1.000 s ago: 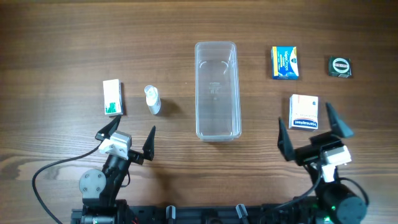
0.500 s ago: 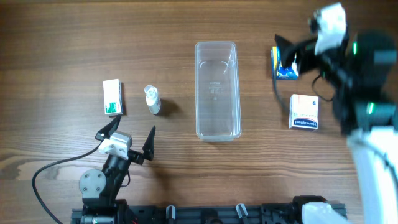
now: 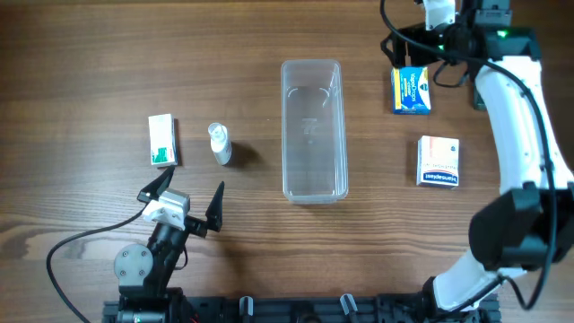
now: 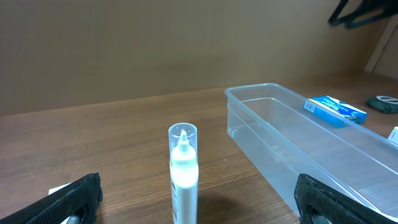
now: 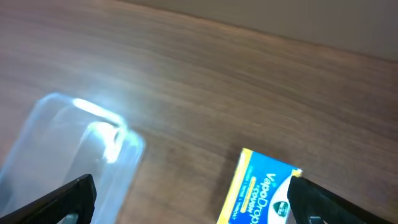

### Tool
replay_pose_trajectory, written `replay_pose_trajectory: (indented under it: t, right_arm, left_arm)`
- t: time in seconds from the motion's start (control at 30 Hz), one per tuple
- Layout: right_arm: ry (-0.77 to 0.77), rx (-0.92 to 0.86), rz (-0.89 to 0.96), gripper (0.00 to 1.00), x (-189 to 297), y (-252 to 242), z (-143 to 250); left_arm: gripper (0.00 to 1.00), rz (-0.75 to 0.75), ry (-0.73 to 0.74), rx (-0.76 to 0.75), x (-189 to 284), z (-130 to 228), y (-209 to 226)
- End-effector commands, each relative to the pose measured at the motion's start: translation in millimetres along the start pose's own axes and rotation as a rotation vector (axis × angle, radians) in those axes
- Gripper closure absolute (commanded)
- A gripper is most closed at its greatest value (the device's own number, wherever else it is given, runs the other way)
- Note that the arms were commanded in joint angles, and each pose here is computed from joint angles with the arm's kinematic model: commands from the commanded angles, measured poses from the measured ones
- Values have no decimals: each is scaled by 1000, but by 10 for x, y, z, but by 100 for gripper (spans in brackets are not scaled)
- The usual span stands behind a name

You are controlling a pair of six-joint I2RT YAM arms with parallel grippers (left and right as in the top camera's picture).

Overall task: Pack container
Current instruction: 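Move the right gripper forward over the blue VapoDrops pack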

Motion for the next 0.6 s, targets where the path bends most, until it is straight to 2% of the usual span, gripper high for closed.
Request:
replay_pose_trajectory:
  t: [0.0, 0.2, 0.33, 0.57]
  right_arm:
    - [85, -197, 168, 0, -350, -319, 178]
    - [145, -204, 187, 0, -610, -397, 347]
    - [205, -240, 275, 0, -611, -494, 482]
    - [263, -266, 284, 1, -654, -494, 618]
  left_arm:
    - [0, 4, -1, -12, 3, 9, 0]
    - [0, 4, -1, -12, 3, 9, 0]
    - [0, 4, -1, -12, 3, 9, 0]
    - [0, 4, -1, -12, 3, 9, 0]
Point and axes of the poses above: each gripper's point midway between its finger pads, its own x axis back along the fingers, its own y axis along the line the jaws close on, z = x × y, the point moved 4 cm from there along x, back along the fingers, and after that the axes turned 3 degrees about x, right-handed, at the moved point
